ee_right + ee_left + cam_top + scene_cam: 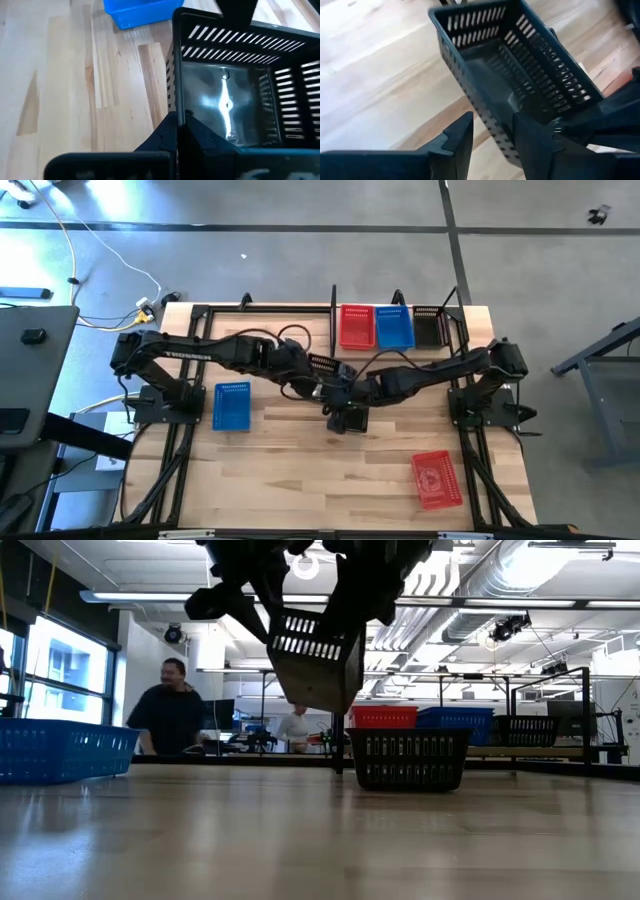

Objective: Stack baskets on shelf by color
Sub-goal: Stack the top black bin on the other black bin on the shelf

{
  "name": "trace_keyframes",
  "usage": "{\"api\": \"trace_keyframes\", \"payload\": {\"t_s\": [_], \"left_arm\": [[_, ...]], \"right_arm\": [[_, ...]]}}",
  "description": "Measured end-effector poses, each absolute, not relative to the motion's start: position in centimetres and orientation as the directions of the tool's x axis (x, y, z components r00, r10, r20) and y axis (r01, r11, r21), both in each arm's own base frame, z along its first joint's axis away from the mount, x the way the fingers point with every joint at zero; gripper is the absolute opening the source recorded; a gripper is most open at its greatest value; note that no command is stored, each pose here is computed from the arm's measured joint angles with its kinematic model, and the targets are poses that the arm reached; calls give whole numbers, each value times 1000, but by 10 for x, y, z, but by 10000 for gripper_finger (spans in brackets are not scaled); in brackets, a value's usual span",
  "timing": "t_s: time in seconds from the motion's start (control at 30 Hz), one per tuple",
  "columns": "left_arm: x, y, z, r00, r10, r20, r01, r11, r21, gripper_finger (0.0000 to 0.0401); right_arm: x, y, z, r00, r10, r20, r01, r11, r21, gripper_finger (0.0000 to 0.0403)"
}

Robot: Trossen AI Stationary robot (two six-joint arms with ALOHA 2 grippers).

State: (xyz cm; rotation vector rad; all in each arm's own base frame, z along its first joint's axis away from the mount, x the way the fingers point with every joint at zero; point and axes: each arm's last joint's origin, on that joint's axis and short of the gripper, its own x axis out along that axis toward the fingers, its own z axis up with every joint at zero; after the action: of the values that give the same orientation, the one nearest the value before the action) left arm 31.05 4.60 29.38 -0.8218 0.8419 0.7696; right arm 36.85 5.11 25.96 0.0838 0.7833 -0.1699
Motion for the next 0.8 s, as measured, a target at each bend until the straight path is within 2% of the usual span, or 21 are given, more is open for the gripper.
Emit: {"api": "trace_keyframes", "payload": {"t_s": [0.47,0.8], "left_arm": [[299,74,302,449,273,-851,-774,594,-219,122],[282,89,318,480,309,-821,-734,654,-183,122]], "right_arm": [[356,76,260,665,-146,-733,324,940,107,0],[328,72,282,619,-236,-749,396,918,38,0]]}}
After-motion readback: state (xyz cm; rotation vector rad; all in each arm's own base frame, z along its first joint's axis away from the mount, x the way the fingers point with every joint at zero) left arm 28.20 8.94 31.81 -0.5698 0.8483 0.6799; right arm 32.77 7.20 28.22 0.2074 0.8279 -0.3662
